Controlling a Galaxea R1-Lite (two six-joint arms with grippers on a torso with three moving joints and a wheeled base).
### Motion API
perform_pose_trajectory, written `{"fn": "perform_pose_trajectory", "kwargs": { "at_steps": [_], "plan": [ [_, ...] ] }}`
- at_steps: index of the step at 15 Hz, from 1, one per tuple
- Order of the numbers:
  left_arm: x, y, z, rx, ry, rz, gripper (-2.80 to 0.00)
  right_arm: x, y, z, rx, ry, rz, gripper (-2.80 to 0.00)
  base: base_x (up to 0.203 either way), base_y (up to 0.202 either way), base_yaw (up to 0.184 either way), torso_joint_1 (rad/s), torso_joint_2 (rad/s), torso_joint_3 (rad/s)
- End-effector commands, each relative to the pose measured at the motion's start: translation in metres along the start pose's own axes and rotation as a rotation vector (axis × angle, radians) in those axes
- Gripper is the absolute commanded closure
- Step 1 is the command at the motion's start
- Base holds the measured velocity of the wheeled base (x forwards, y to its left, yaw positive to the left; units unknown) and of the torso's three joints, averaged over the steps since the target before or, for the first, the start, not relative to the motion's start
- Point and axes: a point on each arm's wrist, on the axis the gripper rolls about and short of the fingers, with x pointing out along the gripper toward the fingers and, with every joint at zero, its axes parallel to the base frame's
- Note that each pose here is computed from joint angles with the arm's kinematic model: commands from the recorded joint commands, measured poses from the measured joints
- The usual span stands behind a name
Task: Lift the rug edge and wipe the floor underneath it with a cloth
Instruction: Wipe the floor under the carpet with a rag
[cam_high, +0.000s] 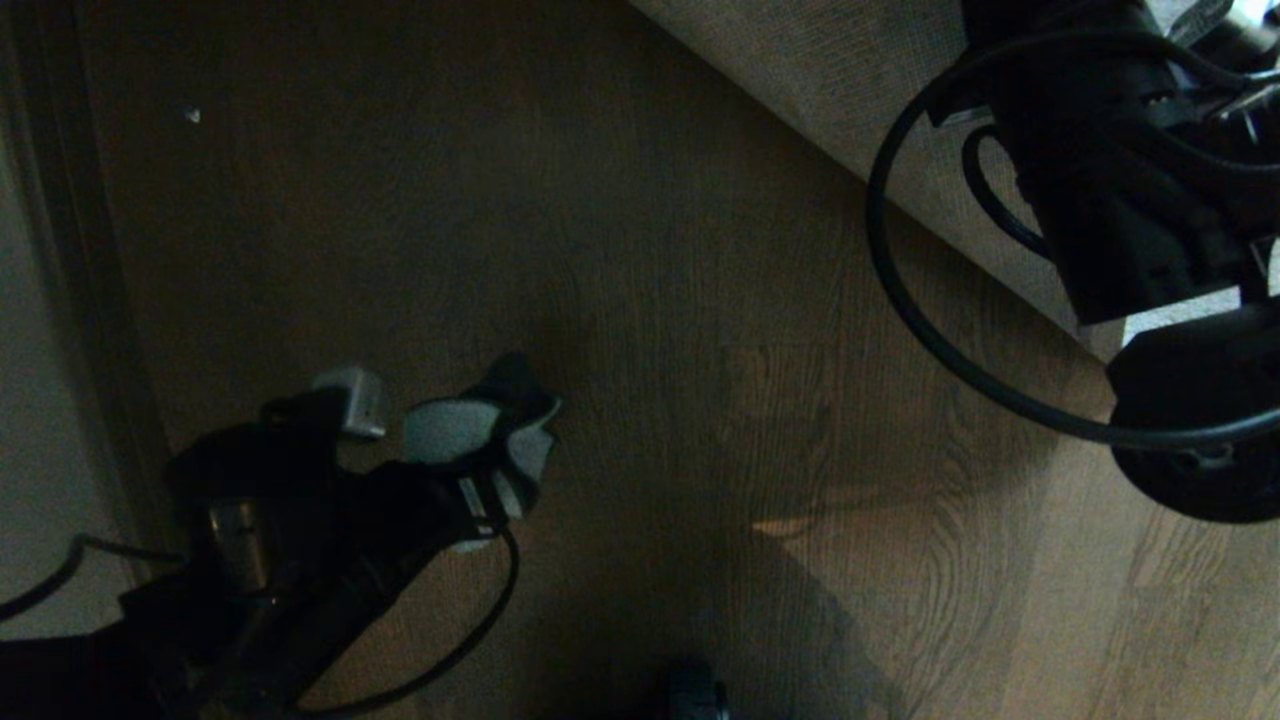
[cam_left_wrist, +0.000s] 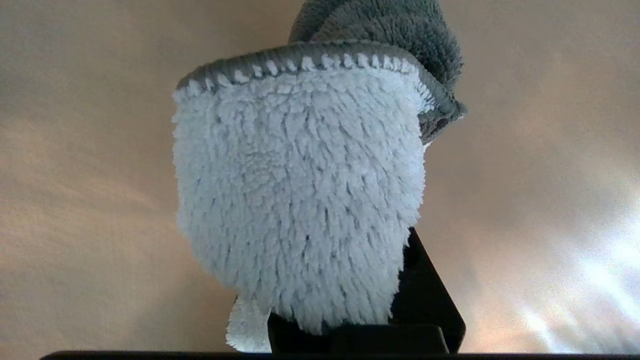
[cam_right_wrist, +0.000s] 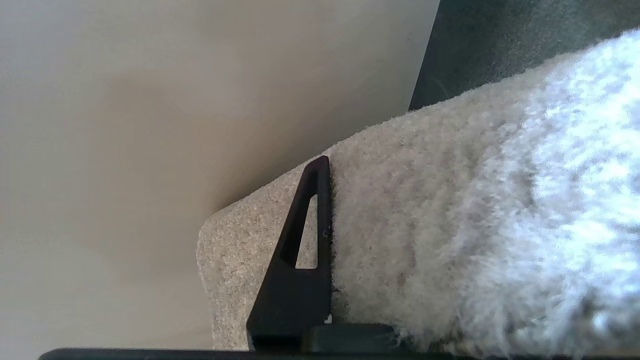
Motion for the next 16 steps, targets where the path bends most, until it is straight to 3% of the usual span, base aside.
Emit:
{"fn": "perform_pose_trajectory", "kwargs": {
  "at_steps": [1, 4, 7, 11, 16],
  "plan": [
    [-0.016, -0.022, -0.013, 0.025, 0.045, -0.118, 0.0, -0.001, 0.005, 0.003, 0.013, -0.026, 0.042, 0.0, 0.0, 0.0, 0.0, 0.0, 0.0, 0.0],
    [-0.013, -0.051, -0.039, 0.111, 0.143, -0.243, 0.0, -0.001, 0.005, 0.002, 0.013, -0.024, 0.04, 0.0, 0.0, 0.0, 0.0, 0.0, 0.0, 0.0],
    [-0.006, -0.086, -0.063, 0.155, 0.203, -0.349, 0.0, -0.001, 0.003, 0.002, 0.011, -0.022, 0.035, 0.0, 0.0, 0.0, 0.0, 0.0, 0.0, 0.0],
    [0.023, -0.132, -0.078, 0.158, 0.182, -0.421, 0.0, -0.003, 0.0, 0.0, 0.009, -0.015, 0.024, 0.0, 0.0, 0.0, 0.0, 0.0, 0.0, 0.0],
    [0.045, -0.149, -0.091, 0.156, 0.164, -0.422, 0.0, -0.003, 0.0, 0.0, 0.01, -0.015, 0.024, 0.0, 0.0, 0.0, 0.0, 0.0, 0.0, 0.0]
  ]
}}
